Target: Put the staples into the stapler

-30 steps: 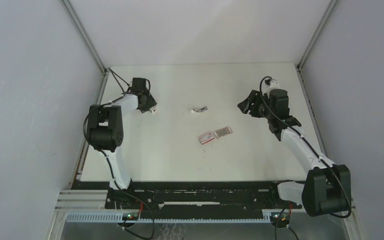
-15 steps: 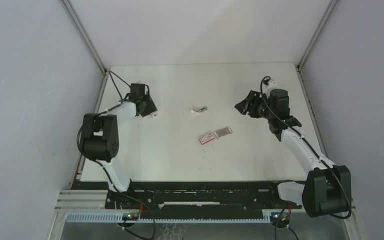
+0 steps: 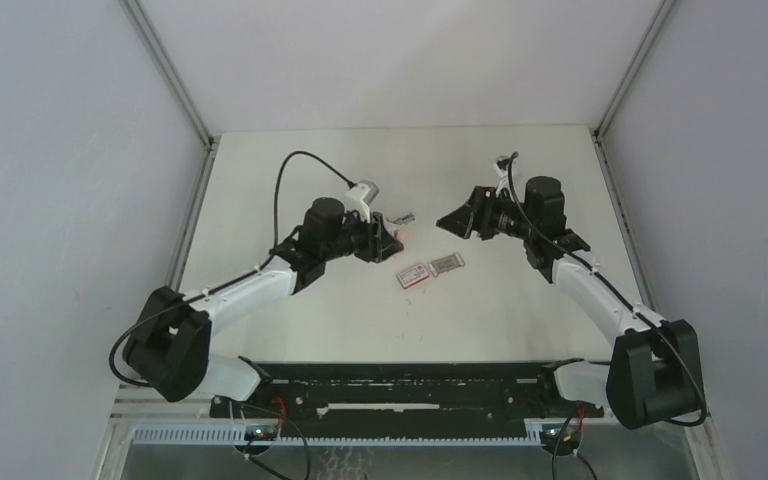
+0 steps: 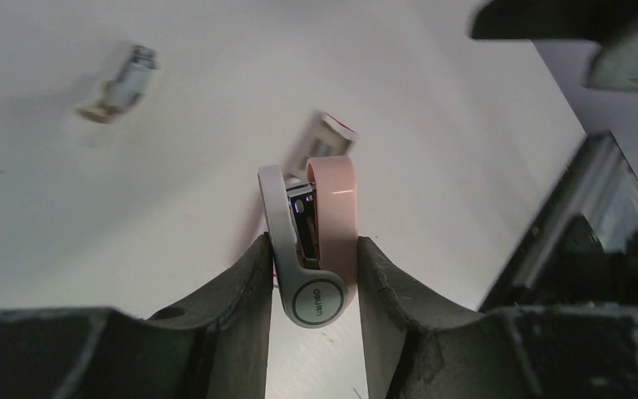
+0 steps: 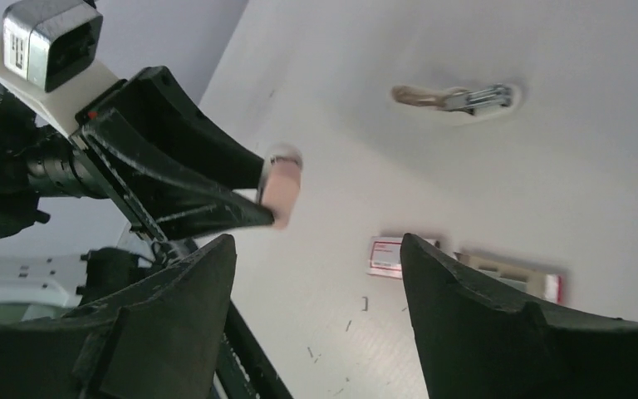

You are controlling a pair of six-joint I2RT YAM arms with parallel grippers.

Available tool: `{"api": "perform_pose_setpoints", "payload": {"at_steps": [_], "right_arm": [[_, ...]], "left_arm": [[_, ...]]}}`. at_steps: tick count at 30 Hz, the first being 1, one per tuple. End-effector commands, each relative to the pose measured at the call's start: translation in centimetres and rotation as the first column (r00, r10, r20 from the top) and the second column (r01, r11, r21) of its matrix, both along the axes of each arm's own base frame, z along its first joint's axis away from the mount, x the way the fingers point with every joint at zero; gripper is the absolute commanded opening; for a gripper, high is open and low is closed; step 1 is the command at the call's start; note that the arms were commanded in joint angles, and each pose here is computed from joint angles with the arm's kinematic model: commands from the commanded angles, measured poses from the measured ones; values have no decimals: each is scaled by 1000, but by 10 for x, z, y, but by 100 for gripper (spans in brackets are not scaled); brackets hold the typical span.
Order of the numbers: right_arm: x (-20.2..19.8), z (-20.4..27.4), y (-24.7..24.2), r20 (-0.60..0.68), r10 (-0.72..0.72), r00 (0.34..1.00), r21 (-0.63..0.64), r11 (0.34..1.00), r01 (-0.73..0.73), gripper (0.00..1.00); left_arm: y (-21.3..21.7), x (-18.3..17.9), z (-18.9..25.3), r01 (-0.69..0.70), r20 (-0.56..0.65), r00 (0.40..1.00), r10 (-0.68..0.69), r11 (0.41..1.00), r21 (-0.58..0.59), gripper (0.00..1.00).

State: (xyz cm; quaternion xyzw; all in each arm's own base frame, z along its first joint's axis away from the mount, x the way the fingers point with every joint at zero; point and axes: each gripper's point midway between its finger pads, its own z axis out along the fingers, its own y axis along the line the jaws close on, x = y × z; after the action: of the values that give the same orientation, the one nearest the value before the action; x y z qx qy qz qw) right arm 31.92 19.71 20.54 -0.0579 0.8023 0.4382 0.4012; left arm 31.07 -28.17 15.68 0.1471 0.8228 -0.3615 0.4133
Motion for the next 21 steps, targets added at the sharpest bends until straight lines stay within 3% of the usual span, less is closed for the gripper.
{"api": "perform_pose_setpoints", "payload": {"at_steps": [1,4,9,21], "right_arm": [[-13,33,19,132,195,972,45,978,-202,73],[-25,32,24,138,291,947,24,955,-296,73],[-51,39,35,133,443,886,93,885,-457,69],[-88,50,53,142,561,816,121,808,-576,56]], "left_arm": [[-30,-46,40,262,142,958,-250,963,-68,7],[-39,-74,44,371,141,922,-361,927,-52,7],[-48,-112,57,502,139,862,-488,860,-94,7],[-47,-146,79,612,159,790,-593,782,-123,7]]}}
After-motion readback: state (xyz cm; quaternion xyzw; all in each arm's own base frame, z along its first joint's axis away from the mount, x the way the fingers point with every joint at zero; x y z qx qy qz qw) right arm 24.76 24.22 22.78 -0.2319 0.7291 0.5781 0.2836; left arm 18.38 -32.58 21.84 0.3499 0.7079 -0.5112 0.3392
